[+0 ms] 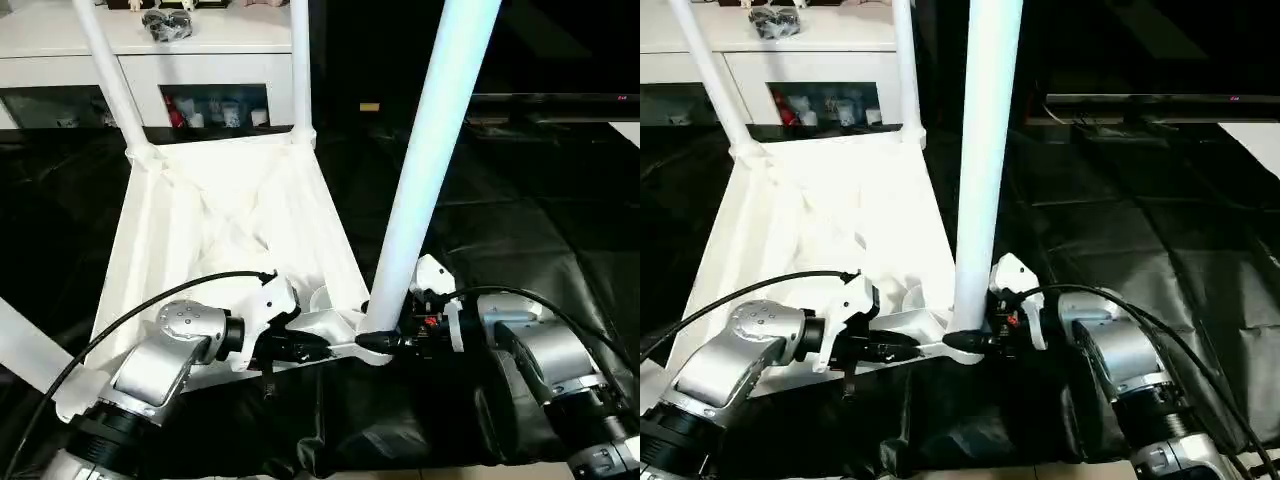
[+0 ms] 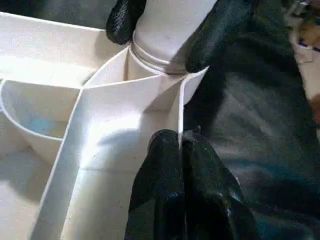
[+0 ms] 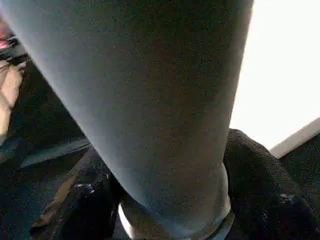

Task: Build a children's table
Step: Rotate leg to tighten

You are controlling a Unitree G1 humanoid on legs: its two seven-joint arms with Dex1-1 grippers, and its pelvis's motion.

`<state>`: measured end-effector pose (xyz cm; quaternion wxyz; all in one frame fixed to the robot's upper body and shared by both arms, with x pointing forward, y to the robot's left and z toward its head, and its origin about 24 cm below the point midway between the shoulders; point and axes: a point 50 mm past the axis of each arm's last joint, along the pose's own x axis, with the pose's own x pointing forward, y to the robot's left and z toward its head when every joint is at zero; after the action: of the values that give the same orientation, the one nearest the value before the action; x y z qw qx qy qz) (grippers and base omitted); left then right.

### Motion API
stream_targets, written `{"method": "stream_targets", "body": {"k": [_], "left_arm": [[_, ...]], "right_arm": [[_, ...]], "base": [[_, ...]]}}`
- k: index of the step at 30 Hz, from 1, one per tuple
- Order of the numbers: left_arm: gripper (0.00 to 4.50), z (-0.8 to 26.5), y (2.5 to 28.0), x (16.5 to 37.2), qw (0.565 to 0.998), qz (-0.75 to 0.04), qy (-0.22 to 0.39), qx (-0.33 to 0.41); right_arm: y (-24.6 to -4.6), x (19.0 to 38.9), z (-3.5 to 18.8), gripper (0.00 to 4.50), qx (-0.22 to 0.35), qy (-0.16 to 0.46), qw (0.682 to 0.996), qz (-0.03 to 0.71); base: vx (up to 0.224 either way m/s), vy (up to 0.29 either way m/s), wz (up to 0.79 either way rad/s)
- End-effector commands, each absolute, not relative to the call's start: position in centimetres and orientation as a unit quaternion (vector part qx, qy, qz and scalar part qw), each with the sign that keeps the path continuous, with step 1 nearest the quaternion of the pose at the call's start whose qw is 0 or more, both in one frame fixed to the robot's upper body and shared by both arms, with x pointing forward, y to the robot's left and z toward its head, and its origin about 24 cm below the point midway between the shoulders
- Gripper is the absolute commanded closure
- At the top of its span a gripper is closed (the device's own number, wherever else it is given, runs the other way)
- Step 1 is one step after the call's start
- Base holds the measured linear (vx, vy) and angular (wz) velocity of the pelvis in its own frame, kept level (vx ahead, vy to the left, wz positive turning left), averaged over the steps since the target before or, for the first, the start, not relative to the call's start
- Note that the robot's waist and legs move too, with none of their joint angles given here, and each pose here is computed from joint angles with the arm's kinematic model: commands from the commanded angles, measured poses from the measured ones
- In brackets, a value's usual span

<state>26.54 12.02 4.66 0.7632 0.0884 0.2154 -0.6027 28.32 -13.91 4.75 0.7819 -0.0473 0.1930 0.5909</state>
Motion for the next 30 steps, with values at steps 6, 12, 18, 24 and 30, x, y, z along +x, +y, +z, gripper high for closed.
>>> {"method": "stream_targets", "body": {"k": [6,12,18,24,30], "left_arm": [[4.50,6.3,7.2,28.5,0.815,-0.557,0.146,0.072],[4.50,6.3,4.7,29.6,0.849,-0.505,0.140,0.067],[4.50,6.2,4.6,29.1,0.840,-0.520,0.137,0.071],[4.50,6.6,6.1,28.7,0.824,-0.550,0.123,0.063],[4.50,6.8,8.1,28.0,0.793,-0.592,0.125,0.071]], "right_arm": [[-9.0,30.1,3.0,1.96,-0.005,0.178,0.868,0.463],[-5.2,31.1,2.7,1.96,0.003,0.177,0.909,0.377],[-4.7,31.5,3.8,1.26,0.043,0.146,0.910,0.384],[-6.8,31.0,3.9,0.78,0.024,0.147,0.891,0.429],[-9.5,30.0,4.3,0.78,-0.011,0.155,0.850,0.504]], "base": [[0.000,0.000,0.00],[0.000,0.000,0.00],[0.000,0.000,0.00],[0.000,0.000,0.00],[0.000,0.000,0.00]]}}
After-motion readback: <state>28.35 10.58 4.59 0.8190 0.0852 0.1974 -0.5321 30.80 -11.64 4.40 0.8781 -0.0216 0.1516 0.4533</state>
